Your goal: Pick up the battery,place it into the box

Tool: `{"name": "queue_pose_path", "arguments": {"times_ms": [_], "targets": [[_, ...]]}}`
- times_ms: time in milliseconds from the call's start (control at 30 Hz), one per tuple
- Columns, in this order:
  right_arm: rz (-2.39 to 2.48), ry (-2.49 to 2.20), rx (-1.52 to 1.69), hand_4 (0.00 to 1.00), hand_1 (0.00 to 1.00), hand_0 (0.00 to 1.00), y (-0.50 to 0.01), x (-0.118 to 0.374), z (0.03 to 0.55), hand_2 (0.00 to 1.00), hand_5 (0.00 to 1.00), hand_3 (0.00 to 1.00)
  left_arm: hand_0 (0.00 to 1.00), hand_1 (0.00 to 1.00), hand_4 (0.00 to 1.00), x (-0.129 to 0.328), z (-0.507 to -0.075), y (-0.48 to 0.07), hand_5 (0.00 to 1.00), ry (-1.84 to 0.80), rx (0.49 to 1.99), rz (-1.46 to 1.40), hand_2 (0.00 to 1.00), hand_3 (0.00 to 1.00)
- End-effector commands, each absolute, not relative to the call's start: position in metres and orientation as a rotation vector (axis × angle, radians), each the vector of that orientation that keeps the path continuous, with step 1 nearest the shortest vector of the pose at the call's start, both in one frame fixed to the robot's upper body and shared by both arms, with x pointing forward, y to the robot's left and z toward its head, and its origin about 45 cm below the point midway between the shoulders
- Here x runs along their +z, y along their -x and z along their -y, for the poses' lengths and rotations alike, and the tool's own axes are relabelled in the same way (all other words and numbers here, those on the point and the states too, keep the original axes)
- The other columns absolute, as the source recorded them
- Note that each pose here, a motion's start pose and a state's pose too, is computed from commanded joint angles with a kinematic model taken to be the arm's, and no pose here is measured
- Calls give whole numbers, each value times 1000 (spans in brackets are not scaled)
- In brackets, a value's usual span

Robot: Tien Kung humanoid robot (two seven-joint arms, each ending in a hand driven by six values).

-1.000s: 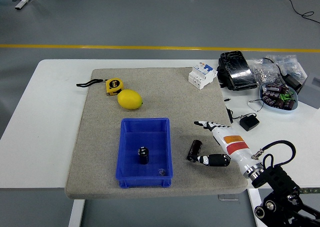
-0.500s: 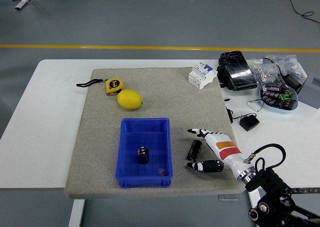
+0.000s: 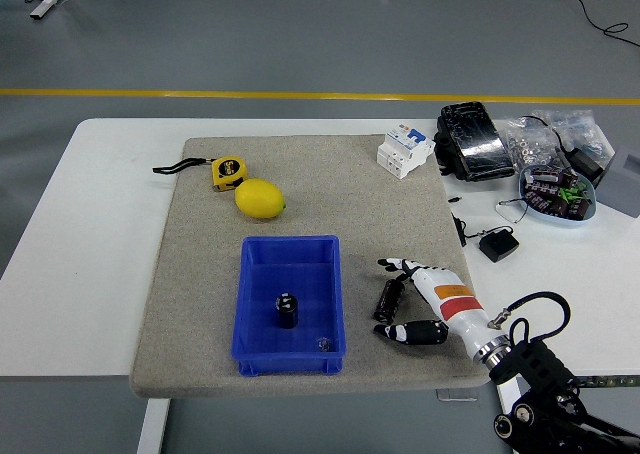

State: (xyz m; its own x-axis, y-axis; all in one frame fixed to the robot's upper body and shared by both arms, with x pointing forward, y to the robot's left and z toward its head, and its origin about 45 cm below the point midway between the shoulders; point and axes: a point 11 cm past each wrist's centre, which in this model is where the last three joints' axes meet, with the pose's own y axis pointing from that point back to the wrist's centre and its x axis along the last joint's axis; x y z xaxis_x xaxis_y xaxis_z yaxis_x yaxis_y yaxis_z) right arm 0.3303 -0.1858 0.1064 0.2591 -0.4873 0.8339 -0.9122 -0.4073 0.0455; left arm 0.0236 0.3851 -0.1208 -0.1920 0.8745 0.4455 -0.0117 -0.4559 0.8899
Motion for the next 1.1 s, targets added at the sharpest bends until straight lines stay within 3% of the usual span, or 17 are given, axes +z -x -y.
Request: {"name": "queue_pose_path", "arguments": {"times_ms": [167, 200, 367, 400, 1100], "targets": [[1281, -1999, 1043, 956, 587, 546, -331, 106, 187, 728, 230, 816, 610, 617, 638, -121, -385, -24, 618, -1411, 1720, -1041, 699, 589], [1283, -2000, 1041, 884, 540, 495, -331, 106, 187, 679, 190, 790, 610, 617, 638, -121, -385, -23, 618, -1411, 1720, -1041, 699, 589], [1299, -2007, 1019, 884, 540, 495, -331, 104, 188, 679, 190, 790, 610, 617, 638, -121, -385, -23, 618, -1411, 1719, -1043, 699, 589], [1299, -2008, 1018, 834, 521, 486, -331, 103, 188, 638, 161, 787, 610, 617, 637, -121, -385, -23, 618, -1411, 1719, -1042, 700, 589], [1323, -2010, 1040, 781, 490, 446, -334, 110, 187, 600, 138, 750, 610, 616, 636, -121, -385, -22, 617, -1415, 1712, -1041, 699, 589]]}}
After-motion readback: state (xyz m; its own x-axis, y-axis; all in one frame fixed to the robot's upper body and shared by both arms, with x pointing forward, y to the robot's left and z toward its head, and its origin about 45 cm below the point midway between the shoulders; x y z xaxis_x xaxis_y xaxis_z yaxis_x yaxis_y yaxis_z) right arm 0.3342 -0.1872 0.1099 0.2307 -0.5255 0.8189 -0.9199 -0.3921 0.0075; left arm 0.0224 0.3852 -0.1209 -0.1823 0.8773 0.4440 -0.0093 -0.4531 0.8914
